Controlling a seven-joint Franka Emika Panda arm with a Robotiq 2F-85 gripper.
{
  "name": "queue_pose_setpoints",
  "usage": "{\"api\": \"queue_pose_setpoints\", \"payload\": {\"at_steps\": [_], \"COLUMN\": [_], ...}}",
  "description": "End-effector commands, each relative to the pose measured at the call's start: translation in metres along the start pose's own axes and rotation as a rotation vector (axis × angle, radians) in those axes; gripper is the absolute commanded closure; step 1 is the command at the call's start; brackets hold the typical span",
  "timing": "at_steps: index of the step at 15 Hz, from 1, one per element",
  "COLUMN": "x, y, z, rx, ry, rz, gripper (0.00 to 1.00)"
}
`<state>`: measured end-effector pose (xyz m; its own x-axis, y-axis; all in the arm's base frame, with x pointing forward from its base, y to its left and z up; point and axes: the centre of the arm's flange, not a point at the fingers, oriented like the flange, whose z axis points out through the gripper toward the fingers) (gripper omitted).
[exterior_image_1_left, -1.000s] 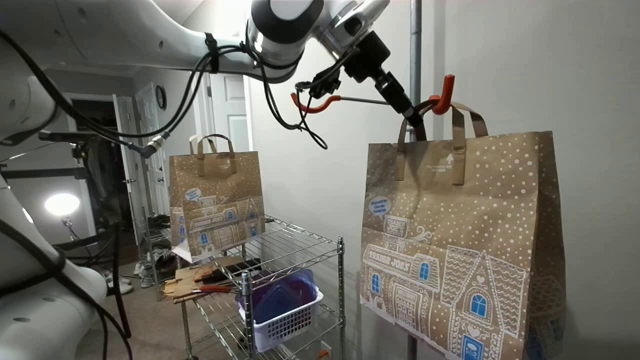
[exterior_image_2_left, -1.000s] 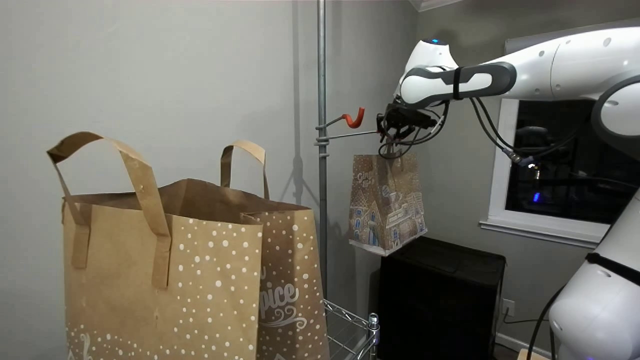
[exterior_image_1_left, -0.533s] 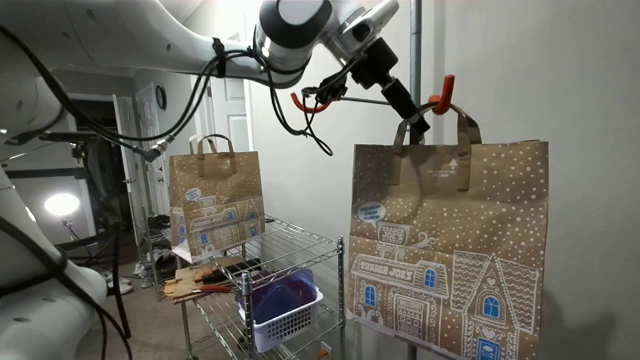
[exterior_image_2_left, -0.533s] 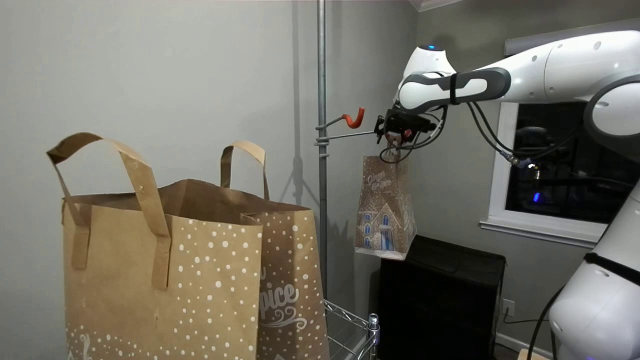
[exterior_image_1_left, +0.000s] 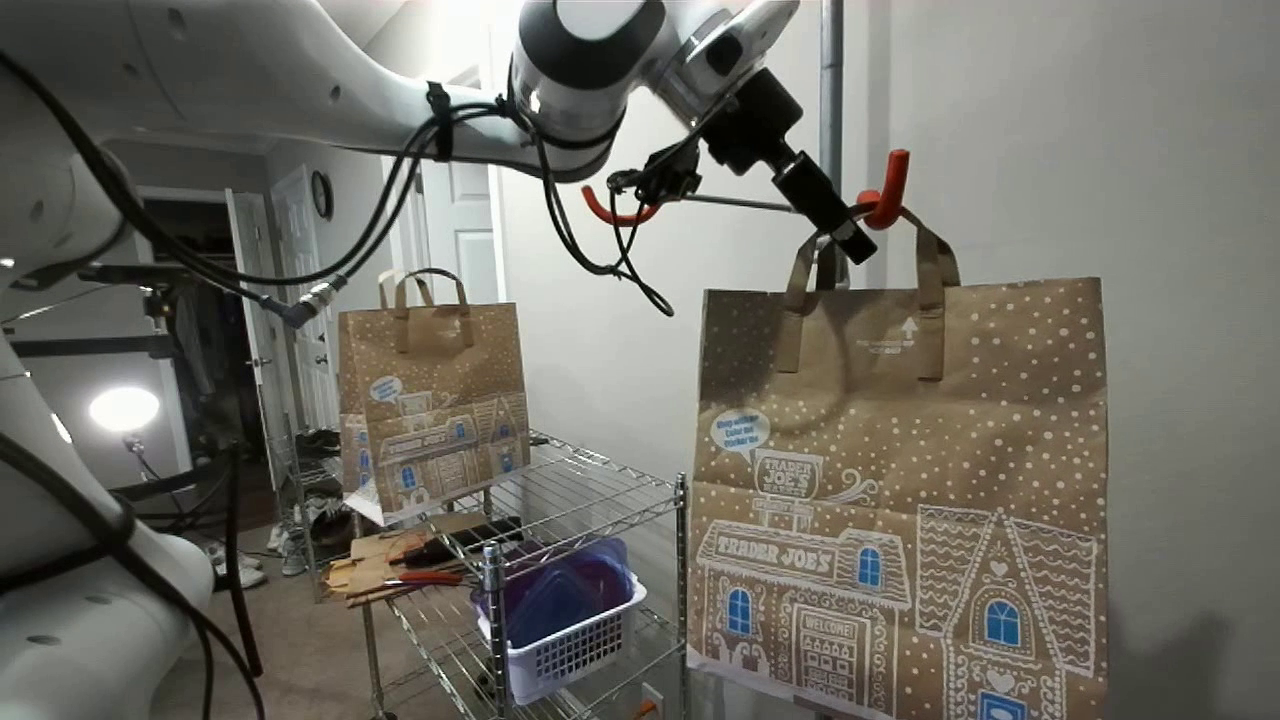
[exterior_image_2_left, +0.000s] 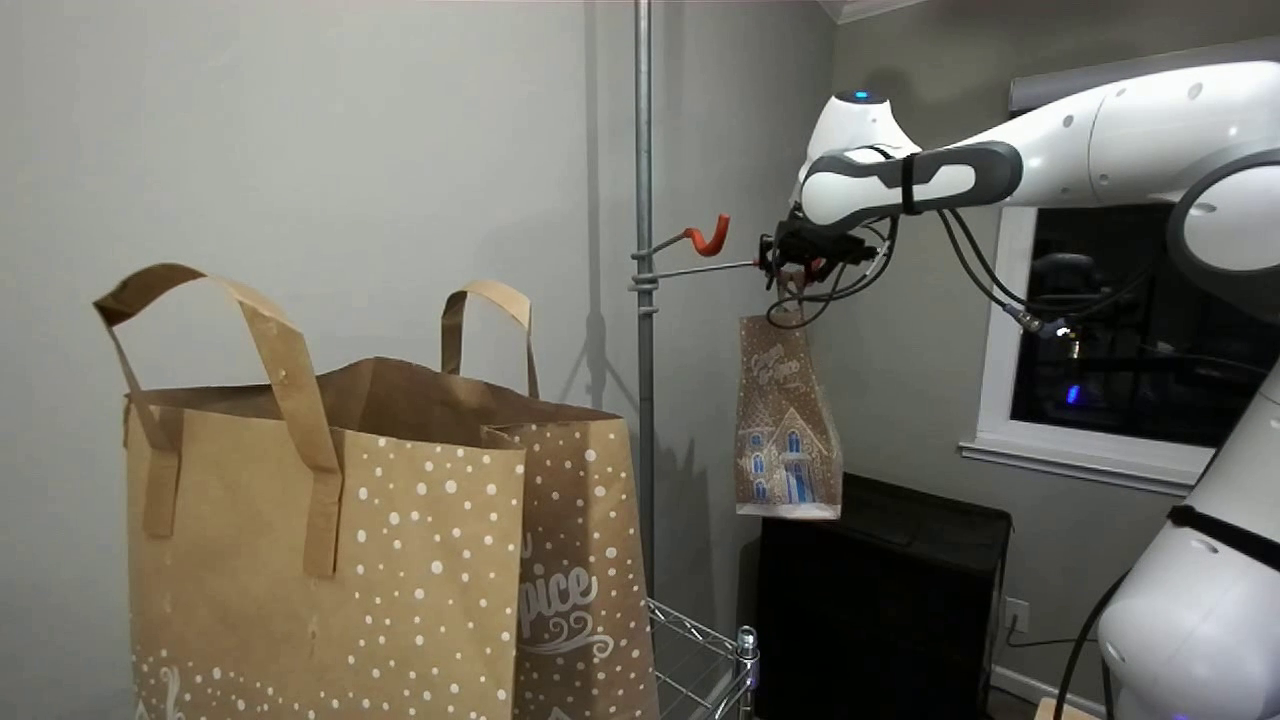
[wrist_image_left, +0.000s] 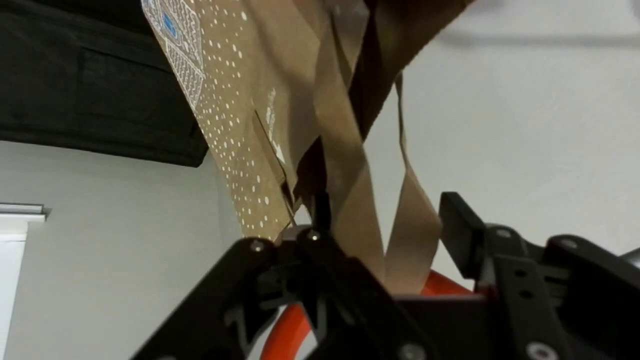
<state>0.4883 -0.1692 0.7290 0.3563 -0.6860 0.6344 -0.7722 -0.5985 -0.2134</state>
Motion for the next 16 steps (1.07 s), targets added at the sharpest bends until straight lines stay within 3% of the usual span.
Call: {"api": "queue_pose_setpoints", "payload": {"at_steps": [1, 5, 16], "x": [-0.002, -0.001, 0.01], "y": [0.001, 0.002, 0.011], "z": [0.0, -0.003, -0.039], "rx": [-0.012, -0.015, -0.011], "ry": [0.037, 0.049, 0.126], "rz": [0.016, 0.017, -0.014], "gripper": [0.73, 0.97, 0.99]}}
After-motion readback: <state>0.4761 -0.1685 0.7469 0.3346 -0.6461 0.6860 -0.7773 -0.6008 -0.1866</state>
